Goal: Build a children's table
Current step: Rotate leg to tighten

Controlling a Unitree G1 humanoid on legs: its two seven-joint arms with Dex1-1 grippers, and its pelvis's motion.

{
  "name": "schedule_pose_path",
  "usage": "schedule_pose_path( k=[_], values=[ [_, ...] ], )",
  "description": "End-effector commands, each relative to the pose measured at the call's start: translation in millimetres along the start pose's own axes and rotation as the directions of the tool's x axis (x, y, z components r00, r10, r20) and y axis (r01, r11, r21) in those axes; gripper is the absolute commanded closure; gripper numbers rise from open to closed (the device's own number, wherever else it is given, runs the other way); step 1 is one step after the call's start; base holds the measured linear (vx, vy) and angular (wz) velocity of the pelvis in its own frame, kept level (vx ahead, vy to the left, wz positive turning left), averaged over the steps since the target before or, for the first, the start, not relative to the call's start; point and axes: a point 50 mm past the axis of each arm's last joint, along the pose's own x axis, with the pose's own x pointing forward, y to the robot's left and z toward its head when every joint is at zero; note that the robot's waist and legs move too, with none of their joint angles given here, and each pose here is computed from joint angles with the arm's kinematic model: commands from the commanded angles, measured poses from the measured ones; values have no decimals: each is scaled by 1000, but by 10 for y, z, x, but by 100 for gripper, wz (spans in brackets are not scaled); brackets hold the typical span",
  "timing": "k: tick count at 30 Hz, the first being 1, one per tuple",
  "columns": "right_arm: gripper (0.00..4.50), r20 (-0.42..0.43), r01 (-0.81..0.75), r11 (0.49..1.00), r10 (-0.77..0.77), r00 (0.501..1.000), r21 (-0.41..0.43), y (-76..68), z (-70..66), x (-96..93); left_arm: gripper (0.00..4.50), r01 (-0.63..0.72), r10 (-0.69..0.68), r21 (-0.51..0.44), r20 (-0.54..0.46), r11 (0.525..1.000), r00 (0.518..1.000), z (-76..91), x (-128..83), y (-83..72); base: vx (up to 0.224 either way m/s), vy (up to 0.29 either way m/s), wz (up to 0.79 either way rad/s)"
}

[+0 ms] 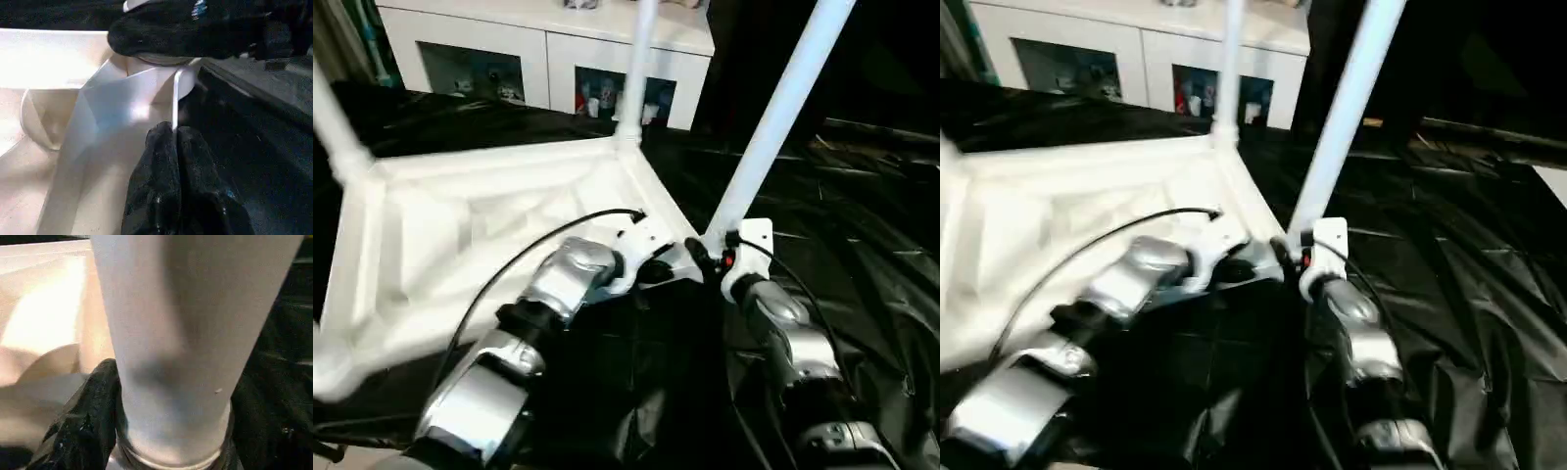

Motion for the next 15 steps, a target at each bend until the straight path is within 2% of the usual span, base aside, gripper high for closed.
schedule_pose_path(
  k=[1,2,3,5,7,11,12,15],
  values=[
    [183,-97,-5,1000,3,995,-26,92,-235,4,450,-77,77,4,-75,997,994,-110,35,33,0,0,0],
    [183,-78,-41,999,39,996,-28,146,-213,15,450,-76,77,12,-80,997,994,-108,42,33,0,0,0],
    [148,-69,-60,998,58,996,-24,164,-202,14,450,-73,74,14,-80,997,994,-109,42,32,0,0,0],
    [148,-39,-129,992,129,991,13,195,-168,-5,450,-63,65,31,-88,998,994,-118,30,39,0,0,0],
    [111,-21,-171,985,171,985,6,188,-144,-28,450,-51,54,36,-91,998,994,-128,18,47,0,0,0],
    [87,-10,-247,968,247,969,-35,111,-104,-92,450,-4,9,50,-99,999,995,-167,-23,52,0,0,0],
    [66,-17,-289,956,288,957,-55,78,-98,-123,450,18,-12,59,-93,998,996,-177,-38,52,0,0,0],
    [59,-33,-401,911,400,916,-100,-22,-64,-243,450,78,-72,79,-84,994,994,-220,-95,54,0,0,0]
  ],
)
